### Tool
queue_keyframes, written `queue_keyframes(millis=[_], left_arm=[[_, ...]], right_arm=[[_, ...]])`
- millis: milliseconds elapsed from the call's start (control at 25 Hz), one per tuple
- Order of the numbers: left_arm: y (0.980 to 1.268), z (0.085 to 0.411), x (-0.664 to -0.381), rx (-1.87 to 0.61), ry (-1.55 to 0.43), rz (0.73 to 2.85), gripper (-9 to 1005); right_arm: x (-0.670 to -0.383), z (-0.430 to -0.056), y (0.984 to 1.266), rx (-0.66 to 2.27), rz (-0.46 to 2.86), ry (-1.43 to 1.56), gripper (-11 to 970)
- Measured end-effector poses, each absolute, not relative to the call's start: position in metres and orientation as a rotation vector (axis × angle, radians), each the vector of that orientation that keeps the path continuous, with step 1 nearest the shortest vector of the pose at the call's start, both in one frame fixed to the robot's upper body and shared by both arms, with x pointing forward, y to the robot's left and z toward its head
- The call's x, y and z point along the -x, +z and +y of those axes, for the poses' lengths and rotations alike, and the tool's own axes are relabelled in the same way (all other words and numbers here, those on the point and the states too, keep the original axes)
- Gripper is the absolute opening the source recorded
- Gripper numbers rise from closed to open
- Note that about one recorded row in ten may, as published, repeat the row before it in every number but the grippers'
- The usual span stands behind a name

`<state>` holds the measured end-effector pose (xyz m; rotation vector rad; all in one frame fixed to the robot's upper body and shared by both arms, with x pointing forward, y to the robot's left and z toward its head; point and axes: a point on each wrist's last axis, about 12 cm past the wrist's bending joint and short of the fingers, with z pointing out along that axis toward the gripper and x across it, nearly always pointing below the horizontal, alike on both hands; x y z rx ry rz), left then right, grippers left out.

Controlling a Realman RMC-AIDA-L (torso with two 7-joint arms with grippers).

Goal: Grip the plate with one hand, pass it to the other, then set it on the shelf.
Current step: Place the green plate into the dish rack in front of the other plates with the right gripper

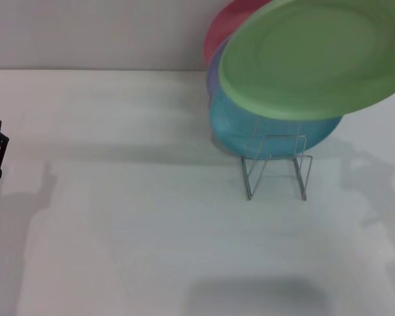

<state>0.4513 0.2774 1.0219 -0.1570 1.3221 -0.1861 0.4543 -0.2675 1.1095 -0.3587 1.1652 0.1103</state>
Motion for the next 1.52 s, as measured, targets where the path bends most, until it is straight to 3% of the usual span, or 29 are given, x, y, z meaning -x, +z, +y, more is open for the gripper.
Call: queue_keyframes(millis=[1520], left_arm=[[1.024, 0.274, -0.448, 0.172, -0.201, 1.306, 827]], right_arm=[[-0.456, -0.268, 1.073, 0.548, 1.273, -0.09, 22]])
